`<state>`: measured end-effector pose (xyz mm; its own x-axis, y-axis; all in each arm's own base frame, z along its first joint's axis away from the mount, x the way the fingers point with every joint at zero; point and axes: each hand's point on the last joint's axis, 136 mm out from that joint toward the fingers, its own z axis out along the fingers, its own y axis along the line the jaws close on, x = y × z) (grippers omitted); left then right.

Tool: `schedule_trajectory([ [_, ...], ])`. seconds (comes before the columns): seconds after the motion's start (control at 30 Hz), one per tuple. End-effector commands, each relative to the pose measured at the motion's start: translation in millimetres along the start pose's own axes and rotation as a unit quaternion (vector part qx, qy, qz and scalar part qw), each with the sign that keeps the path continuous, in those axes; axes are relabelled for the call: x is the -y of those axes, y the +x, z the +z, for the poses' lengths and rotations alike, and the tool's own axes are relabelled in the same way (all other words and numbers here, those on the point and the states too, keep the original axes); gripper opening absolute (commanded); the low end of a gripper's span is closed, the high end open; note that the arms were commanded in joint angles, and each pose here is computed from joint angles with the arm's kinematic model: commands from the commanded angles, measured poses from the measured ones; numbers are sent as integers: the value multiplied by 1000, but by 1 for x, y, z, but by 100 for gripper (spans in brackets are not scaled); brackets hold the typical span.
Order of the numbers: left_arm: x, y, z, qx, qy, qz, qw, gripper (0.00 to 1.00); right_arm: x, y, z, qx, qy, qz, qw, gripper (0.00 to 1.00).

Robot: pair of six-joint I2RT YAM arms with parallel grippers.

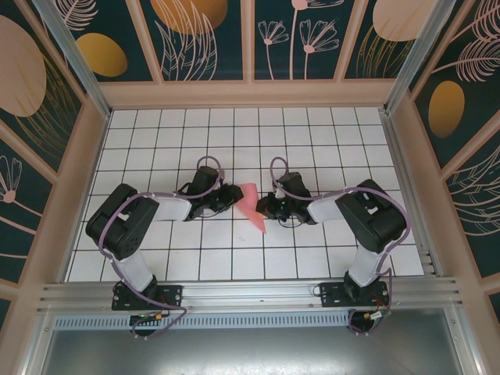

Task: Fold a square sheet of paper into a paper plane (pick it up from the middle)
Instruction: Fold the wing for the fifth time at the center of the table.

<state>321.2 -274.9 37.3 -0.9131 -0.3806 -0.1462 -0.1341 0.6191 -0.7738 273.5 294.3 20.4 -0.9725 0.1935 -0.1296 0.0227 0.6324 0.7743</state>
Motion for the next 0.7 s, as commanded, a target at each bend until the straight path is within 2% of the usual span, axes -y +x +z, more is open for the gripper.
schedule_trajectory([
  [0.0,5,-4,4,-12,0,24,1000,36,31,7,2,-8,39,4,999,12],
  [0.13,17,-5,10,-26,14,41,999,42,40,8,1,-13,47,7,999,12],
  [0.37,7,-13,13,-35,3,34,999,41,46,6,0,-11,55,9,998,13],
  [0.67,11,-12,13,-42,16,31,998,4,29,-4,-5,4,35,-5,999,17],
])
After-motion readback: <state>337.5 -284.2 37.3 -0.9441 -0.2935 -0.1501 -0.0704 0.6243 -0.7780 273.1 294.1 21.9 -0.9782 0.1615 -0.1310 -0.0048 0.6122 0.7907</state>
